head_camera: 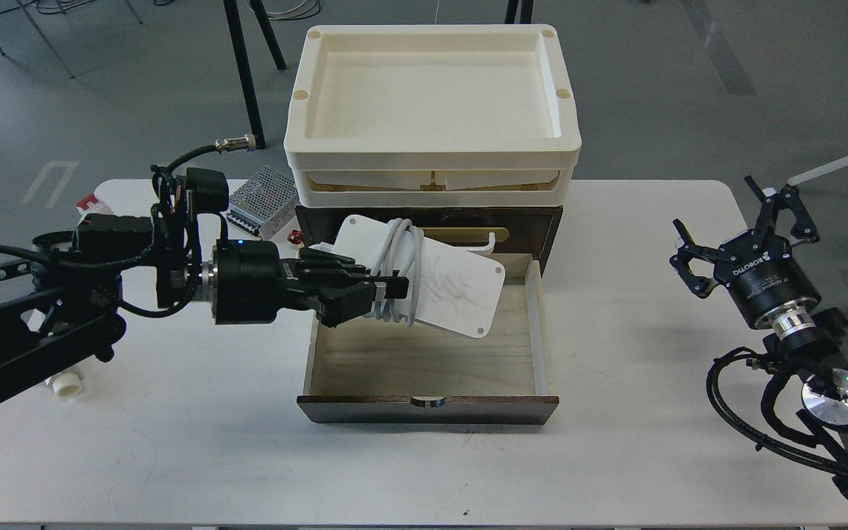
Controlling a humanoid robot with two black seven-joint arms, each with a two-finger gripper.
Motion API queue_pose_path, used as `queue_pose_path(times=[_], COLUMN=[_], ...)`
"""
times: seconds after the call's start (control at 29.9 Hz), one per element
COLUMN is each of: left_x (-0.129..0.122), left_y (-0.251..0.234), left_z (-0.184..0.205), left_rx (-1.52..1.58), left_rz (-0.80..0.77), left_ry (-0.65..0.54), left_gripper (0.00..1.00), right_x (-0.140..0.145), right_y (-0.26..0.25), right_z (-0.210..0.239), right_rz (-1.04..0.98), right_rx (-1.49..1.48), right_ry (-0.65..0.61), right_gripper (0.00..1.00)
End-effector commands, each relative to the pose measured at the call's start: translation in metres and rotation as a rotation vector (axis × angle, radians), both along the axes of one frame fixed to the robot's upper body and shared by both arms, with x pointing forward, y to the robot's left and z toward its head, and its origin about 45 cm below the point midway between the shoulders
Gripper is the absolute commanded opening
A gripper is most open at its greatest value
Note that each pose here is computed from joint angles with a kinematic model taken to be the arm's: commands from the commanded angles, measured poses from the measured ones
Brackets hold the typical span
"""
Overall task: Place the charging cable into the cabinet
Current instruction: 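Lower the held charger down into the open wooden drawer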
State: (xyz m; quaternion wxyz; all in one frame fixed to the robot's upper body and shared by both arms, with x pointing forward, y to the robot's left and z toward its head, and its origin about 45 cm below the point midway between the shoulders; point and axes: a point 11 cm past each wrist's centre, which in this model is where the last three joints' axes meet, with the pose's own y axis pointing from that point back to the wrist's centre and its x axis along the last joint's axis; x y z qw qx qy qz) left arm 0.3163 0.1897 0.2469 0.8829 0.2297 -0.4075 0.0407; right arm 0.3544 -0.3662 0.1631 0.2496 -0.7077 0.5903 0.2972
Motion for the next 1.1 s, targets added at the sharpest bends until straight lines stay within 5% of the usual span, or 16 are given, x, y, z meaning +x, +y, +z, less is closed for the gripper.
queue_pose_path(times=[0.0,1.07], left_x=[0.003,0.014], left_y=[-0.012,-0.042], left_z=[-0.016,-0.126], left_rx=[-0.029,0.011], left_rz=[0.012,0.149], left_ry=[0.024,0.172], left_gripper=[0.05,0.13], right_x=[0.000,0.001], right_y=[0.000,0.000], right_z=[0.000,0.001], right_rz=[0.000,-0.001], right_rx=[0.000,0.000], right_ry=[0.000,-0.002], right_gripper=[0.99,0.99])
